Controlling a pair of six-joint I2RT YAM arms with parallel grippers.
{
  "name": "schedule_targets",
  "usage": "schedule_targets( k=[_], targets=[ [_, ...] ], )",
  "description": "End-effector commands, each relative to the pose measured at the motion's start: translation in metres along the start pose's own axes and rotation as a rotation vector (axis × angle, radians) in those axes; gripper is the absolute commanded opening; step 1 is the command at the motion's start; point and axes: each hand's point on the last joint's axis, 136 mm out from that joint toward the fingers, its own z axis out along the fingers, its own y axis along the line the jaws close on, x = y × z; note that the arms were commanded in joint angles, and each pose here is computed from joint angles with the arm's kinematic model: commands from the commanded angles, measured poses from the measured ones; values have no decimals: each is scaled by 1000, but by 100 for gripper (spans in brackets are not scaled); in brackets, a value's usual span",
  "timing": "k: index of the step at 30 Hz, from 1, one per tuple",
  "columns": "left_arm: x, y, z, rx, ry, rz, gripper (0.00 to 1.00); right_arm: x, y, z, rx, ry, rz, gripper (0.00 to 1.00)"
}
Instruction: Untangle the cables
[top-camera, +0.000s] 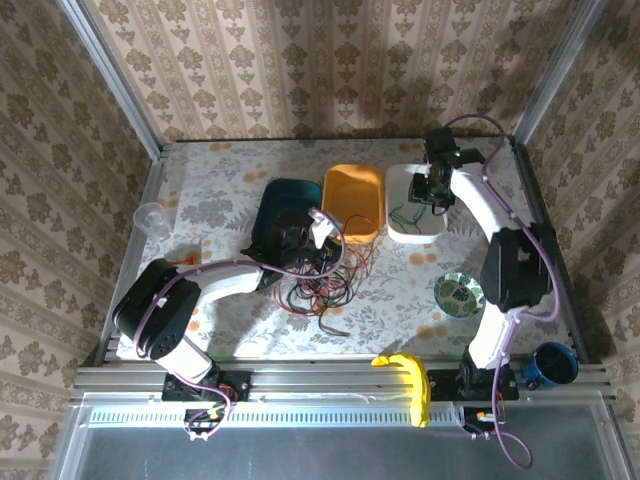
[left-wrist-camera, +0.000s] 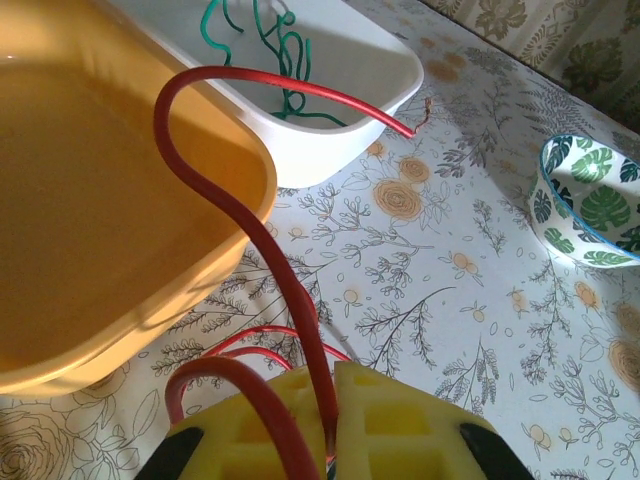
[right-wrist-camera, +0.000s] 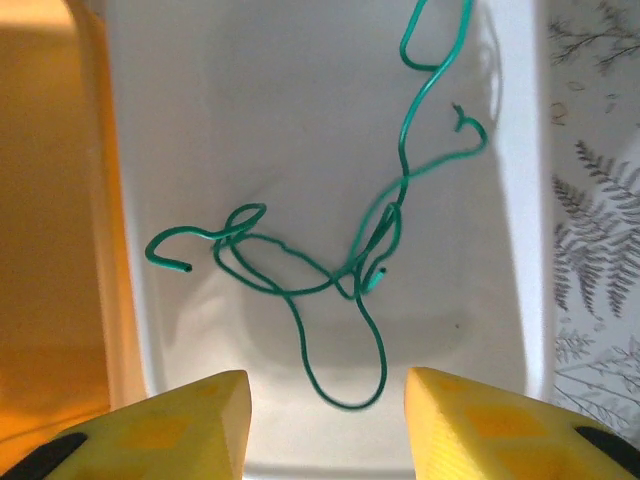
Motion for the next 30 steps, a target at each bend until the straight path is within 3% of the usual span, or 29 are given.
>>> schedule_targets(
  k=[1,8,11,15,21,27,29,30],
  targets=[
    [-2,-1,7,7,7,24,0,9,12,-32,-43,-75,-37,46],
    [-3,-5,14,31,14,31,0,97,107,-64,-465,6,-286,51],
    [-6,-8,15,43,14,36,0,116,128,-67,-582,51,-285,51],
    [-8,-12,17,51,14,50,0,116,150,-63,-686,53,-227,52],
    [-9,-14,17,54,13,52,0,101,180,-57,-777,53,-174,49],
    [-15,-17,17,58,-5,66,0,106,193,-41,-750,120,-183,46],
    [-15,-18,16,61,-6,64,0,106,196,-39,-756,119,-184,38],
    [-15,-18,16,60,-5,64,0,104,195,-38,-749,117,-178,27]
  ],
)
